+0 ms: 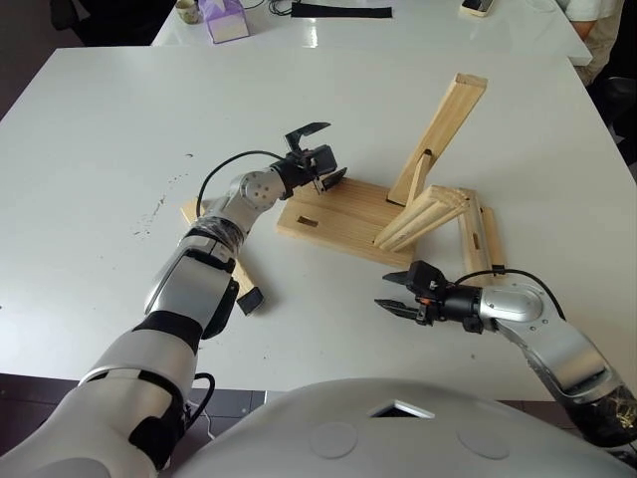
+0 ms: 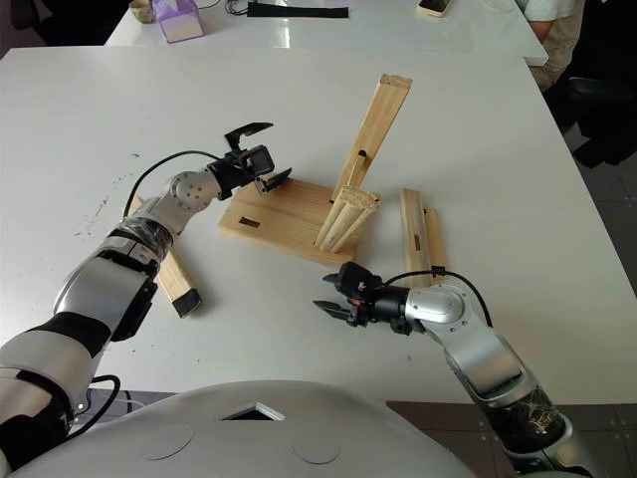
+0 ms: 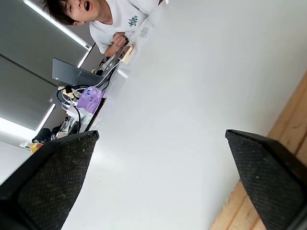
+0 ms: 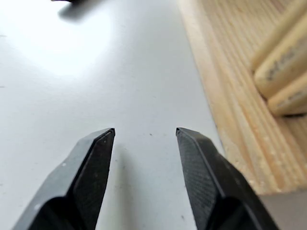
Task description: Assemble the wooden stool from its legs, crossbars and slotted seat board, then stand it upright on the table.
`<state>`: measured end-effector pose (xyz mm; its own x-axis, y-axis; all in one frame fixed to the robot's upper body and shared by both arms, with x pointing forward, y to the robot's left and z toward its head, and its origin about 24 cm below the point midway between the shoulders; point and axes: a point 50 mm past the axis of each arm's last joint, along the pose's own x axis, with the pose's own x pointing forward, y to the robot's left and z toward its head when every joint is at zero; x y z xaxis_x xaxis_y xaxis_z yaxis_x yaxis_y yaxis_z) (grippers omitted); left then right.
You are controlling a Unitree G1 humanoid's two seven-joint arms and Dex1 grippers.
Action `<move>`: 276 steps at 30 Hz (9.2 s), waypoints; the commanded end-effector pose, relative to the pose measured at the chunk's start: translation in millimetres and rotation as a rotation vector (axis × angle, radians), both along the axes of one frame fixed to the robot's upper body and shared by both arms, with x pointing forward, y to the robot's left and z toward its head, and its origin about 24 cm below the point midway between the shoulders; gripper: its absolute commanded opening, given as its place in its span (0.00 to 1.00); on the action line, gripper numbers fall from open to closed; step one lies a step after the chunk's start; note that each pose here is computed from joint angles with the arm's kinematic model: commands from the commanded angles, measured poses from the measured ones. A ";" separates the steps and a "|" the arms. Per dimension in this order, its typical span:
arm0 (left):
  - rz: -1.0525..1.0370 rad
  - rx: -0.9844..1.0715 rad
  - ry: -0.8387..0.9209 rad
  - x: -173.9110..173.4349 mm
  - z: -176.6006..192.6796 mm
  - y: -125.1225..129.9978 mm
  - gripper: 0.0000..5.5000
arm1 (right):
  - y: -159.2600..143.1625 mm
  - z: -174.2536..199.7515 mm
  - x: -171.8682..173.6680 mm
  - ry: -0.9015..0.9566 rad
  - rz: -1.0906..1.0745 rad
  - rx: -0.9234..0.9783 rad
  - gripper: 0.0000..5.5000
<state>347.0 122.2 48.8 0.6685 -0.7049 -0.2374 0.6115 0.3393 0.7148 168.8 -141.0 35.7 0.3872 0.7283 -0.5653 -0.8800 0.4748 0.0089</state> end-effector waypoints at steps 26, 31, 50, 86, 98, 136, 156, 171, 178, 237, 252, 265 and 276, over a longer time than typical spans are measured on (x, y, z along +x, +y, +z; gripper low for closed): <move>0.243 -0.398 0.456 -97.0 15.1 43.4 0.90 | -33.5 -19.5 34.6 -0.175 -0.284 -0.225 0.43; 0.329 -0.405 0.273 -68.4 49.9 64.8 0.90 | -37.5 -20.8 31.2 -0.192 -0.260 -0.281 0.43; -0.058 -0.106 0.147 -88.2 14.9 32.4 0.90 | -16.4 -29.7 58.6 -0.271 -0.176 -0.328 0.43; -0.038 -0.076 0.204 -117.0 -9.0 29.2 0.90 | 4.5 -28.1 81.9 -0.417 -0.219 -0.426 0.43; 0.089 -0.056 0.169 -94.7 0.9 42.5 0.90 | 9.7 -30.3 69.1 -0.414 -0.144 -0.433 0.43; 0.605 -0.120 0.471 -159.6 3.3 213.0 0.90 | -106.4 39.3 -20.6 -0.115 -0.817 -0.187 0.43; 0.636 -0.115 0.345 -135.8 -19.9 187.9 0.90 | -115.7 41.9 0.1 -0.105 -0.913 -0.051 0.43; 0.632 -0.167 0.356 -135.2 -25.5 171.3 0.90 | -102.8 -0.2 -17.4 -0.014 -0.854 -0.104 0.43; 0.626 -0.170 0.368 -135.2 -29.0 167.2 0.90 | -102.4 -1.3 -13.6 -0.035 -0.864 -0.090 0.43; -0.024 -0.770 0.361 -103.8 167.6 37.5 0.89 | -56.1 167.3 29.2 -0.416 -0.264 0.591 0.24; -0.500 -0.880 0.732 -127.0 169.8 9.9 0.86 | -26.5 189.8 23.6 -0.154 0.185 0.758 0.24; -0.672 -0.868 0.799 -143.2 181.4 -0.1 0.52 | -13.3 165.2 20.3 -0.064 0.231 0.720 0.24; -0.692 -0.860 0.793 -145.9 182.1 -3.1 0.24 | -15.3 171.9 19.9 0.013 0.288 0.805 0.24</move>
